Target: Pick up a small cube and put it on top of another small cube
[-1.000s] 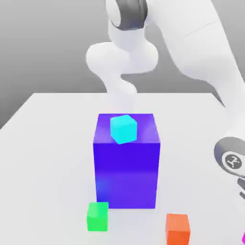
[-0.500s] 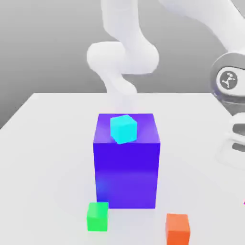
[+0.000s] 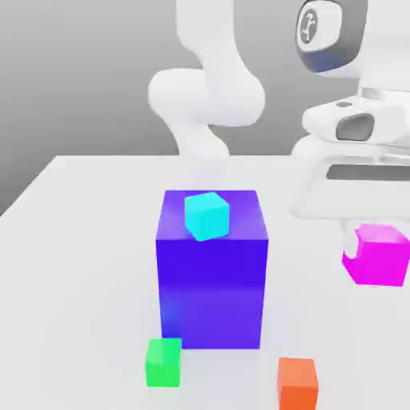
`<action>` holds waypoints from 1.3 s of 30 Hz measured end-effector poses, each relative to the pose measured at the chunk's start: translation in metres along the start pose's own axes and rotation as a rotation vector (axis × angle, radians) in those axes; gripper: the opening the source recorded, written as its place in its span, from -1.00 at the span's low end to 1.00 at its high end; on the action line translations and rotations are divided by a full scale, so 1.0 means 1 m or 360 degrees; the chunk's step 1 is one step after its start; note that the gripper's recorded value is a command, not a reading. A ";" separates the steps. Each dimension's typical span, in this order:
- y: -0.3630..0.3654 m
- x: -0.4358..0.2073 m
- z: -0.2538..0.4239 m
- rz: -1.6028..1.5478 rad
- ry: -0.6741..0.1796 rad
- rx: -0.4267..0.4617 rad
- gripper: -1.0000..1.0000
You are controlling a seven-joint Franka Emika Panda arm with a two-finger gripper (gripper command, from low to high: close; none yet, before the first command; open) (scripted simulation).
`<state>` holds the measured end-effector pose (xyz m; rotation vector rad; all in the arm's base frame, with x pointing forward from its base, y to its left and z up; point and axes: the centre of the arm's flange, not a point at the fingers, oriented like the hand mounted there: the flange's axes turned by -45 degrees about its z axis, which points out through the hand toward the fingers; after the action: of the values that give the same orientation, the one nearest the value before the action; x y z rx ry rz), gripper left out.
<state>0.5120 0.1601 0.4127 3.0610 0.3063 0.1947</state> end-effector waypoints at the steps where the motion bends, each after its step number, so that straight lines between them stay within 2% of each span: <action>1: 0.007 -0.002 -0.004 -0.0074 0.0001 -0.0002 -1.00; 19: 0.124 -0.048 -0.020 -0.1407 -0.0027 0.0000 -1.00; 39: 0.204 -0.104 0.054 -0.2944 -0.0055 0.0137 -1.00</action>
<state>0.4572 -0.0624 0.3617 1.5983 2.6285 -0.0129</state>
